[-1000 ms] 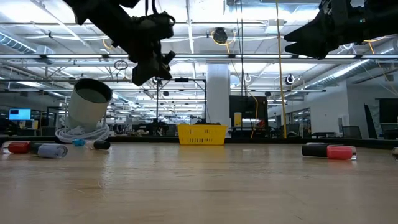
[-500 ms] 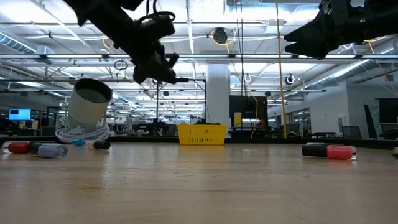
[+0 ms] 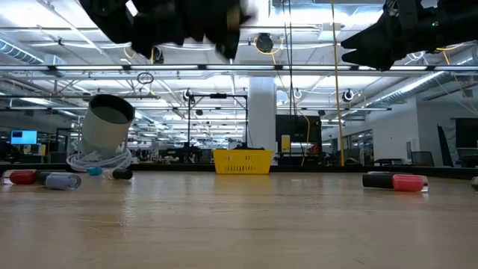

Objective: Pick & Place Nail Polish
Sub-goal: Put the yellow nail polish bottle into the yellow bin

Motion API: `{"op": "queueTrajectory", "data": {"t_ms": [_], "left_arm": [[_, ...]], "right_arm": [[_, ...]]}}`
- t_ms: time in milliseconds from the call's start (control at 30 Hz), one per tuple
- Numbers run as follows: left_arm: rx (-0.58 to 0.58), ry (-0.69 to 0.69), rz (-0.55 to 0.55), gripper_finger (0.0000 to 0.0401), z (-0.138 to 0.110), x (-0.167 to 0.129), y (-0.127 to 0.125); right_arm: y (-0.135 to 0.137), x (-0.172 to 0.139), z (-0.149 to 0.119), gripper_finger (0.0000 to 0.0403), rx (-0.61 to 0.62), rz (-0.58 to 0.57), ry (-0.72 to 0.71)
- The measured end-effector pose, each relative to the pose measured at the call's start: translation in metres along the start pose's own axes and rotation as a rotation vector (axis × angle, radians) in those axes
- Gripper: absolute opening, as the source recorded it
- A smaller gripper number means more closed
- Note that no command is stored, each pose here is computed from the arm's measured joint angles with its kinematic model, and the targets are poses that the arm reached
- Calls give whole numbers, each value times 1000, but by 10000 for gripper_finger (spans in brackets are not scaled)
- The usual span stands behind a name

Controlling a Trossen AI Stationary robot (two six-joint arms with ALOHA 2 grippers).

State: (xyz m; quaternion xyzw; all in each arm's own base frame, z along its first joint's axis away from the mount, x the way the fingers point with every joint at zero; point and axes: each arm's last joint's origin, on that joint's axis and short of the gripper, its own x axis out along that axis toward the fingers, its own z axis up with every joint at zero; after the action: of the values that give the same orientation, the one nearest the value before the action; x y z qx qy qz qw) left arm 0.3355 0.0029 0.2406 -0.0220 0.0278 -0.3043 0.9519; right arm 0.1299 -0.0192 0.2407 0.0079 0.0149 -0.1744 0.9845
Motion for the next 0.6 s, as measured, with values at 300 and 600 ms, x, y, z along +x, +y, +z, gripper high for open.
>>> {"op": "queueTrajectory", "data": {"t_ms": [300, 600], "left_arm": [[89, -222, -438, 95, 25, 6, -25], [-33, -72, 200, 95, 2, -15, 32]], "right_arm": [[0, 0, 0, 297, 0, 0, 0], [0, 1, 0, 297, -1, 0, 1]]}}
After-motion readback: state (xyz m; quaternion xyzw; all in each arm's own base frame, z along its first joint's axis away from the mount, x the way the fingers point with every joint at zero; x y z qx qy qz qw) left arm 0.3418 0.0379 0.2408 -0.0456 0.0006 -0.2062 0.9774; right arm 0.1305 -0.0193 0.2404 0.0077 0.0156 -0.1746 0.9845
